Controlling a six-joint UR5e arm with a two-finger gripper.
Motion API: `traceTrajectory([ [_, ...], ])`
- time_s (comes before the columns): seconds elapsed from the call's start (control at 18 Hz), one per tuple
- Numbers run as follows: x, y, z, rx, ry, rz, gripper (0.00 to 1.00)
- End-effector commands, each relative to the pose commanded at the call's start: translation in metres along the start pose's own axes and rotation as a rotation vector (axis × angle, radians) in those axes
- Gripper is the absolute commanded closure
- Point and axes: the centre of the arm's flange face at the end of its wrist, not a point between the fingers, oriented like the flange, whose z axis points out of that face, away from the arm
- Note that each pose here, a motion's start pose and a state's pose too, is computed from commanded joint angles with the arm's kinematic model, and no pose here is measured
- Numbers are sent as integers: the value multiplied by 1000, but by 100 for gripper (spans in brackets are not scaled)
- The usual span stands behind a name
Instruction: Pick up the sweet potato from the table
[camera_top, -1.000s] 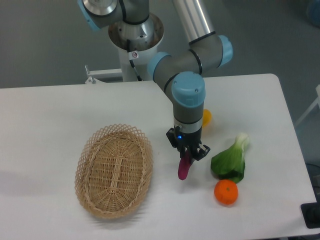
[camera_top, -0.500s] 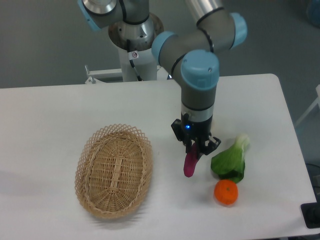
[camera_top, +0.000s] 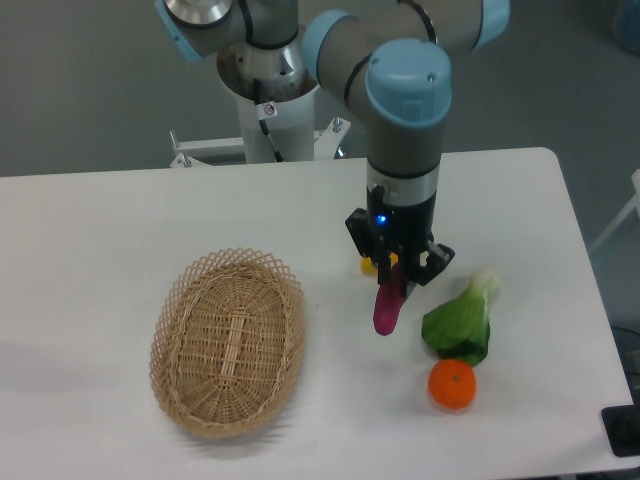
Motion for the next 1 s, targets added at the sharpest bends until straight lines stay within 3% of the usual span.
traceTrajectory([
  [1.0, -1, -3, -4, 5, -13, 2, 89],
])
